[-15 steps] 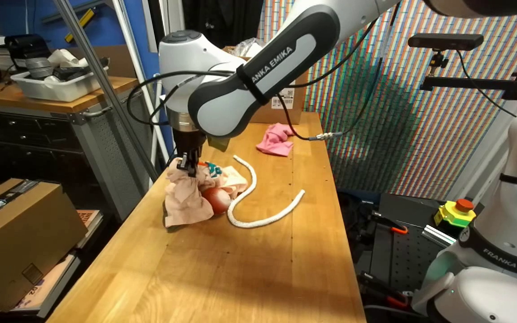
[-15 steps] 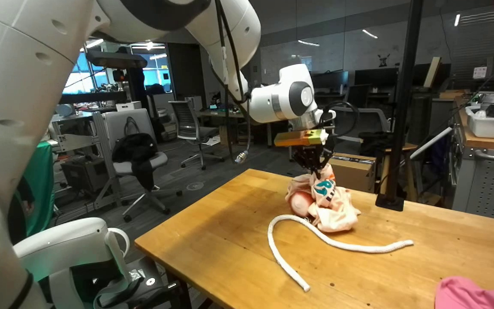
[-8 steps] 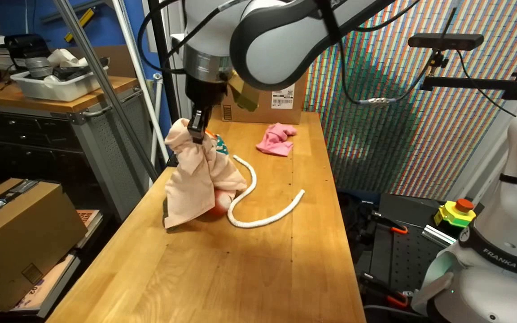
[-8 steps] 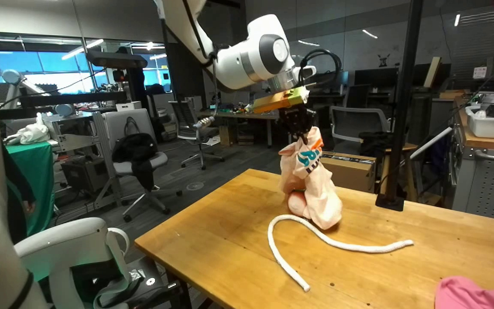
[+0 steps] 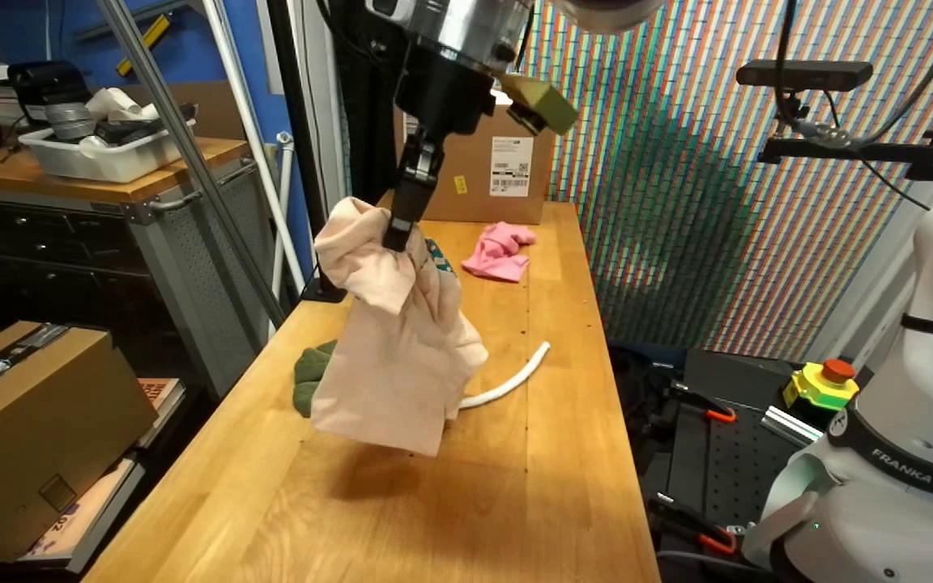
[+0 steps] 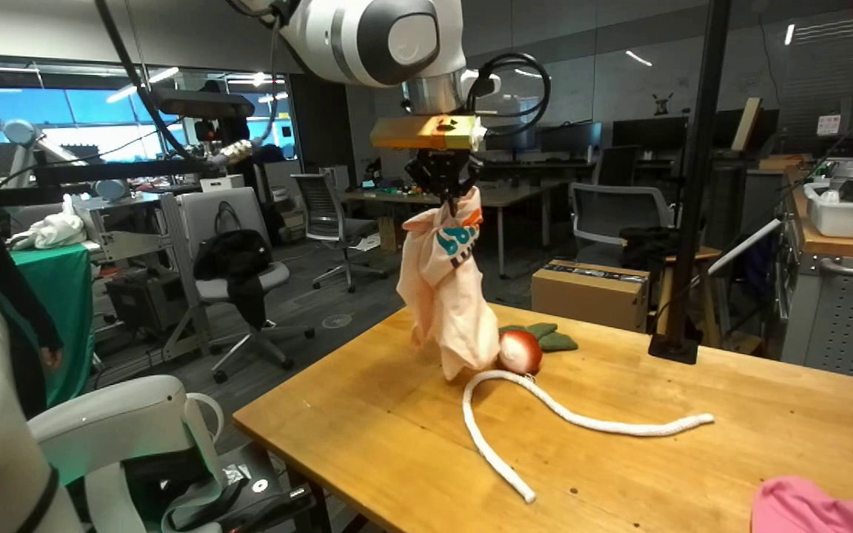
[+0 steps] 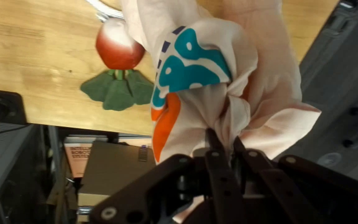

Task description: Move the pink t-shirt to the right, move the peach t-shirt to the left, move the radish to the right, move the rope backwards

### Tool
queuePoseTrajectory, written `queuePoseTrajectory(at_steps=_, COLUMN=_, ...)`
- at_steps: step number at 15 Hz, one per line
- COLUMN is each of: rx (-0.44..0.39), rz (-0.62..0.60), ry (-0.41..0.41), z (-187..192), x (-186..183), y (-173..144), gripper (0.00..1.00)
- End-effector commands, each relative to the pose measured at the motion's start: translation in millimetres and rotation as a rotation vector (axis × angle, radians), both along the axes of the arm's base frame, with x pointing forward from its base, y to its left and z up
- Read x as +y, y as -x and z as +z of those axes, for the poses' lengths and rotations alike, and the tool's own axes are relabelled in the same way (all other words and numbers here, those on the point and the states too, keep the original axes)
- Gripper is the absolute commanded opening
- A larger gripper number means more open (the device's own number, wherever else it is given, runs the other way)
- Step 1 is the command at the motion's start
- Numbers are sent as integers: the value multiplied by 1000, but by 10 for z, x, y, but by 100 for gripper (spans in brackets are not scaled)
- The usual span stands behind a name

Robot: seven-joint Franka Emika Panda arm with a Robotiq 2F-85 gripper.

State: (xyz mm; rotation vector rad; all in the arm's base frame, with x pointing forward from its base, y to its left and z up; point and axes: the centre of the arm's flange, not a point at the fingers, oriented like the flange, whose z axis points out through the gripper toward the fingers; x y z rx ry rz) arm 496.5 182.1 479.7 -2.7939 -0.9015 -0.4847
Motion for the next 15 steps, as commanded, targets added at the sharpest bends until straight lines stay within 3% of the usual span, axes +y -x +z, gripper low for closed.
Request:
queuePoseTrajectory(at_steps=1, rx=81, rz=99, ry=-157, z=186, x=-274, y=249, gripper=8)
queuePoseTrajectory(at_steps=6, rx=295, rz=168, ry=-329, z=-152, x=-461, y=199, gripper=8)
queuePoseTrajectory(at_steps=15, rx=743, rz=211, ry=-514, z=-1538, x=-476, y=22, gripper=8)
